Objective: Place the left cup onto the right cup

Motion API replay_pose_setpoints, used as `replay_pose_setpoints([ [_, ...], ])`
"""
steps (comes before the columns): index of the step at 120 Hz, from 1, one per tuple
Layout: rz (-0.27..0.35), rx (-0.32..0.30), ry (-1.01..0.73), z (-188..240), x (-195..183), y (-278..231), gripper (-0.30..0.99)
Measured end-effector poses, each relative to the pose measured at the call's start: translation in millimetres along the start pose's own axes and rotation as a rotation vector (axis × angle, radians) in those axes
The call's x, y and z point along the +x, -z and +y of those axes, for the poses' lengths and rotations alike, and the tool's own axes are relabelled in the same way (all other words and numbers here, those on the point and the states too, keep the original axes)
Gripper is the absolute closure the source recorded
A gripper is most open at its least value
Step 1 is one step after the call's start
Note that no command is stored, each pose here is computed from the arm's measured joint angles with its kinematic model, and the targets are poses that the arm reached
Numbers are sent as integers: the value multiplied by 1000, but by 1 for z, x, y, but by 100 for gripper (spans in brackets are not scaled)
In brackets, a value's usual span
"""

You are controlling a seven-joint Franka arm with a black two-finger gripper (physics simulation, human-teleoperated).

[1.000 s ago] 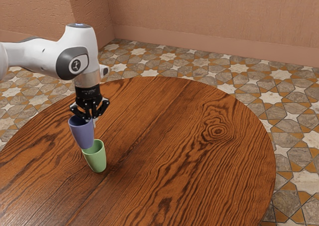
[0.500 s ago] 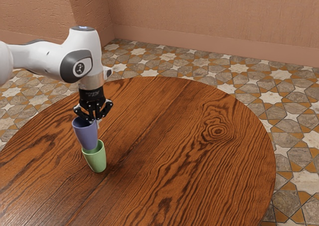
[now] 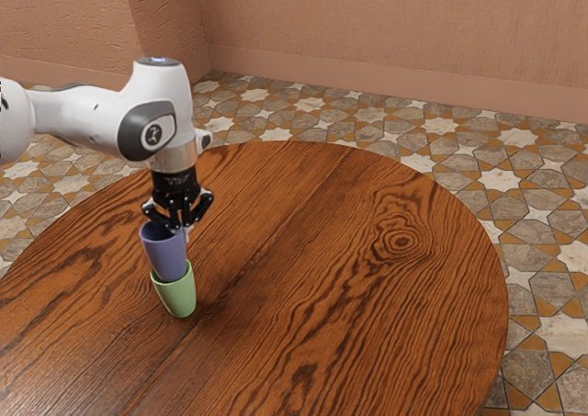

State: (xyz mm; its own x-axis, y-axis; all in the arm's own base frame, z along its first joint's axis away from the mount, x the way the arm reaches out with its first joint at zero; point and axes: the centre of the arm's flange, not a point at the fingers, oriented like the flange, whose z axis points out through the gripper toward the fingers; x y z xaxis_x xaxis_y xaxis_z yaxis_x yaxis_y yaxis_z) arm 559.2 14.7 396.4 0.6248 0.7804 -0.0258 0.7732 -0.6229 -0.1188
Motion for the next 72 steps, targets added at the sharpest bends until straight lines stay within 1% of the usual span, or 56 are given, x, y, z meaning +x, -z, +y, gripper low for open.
replay_pose_setpoints([
  [63, -9, -4, 10, 0, 0, -11, 78],
  [65, -9, -5, 10, 0, 0, -11, 78],
  [72, -10, -5, 10, 0, 0, -12, 65],
])
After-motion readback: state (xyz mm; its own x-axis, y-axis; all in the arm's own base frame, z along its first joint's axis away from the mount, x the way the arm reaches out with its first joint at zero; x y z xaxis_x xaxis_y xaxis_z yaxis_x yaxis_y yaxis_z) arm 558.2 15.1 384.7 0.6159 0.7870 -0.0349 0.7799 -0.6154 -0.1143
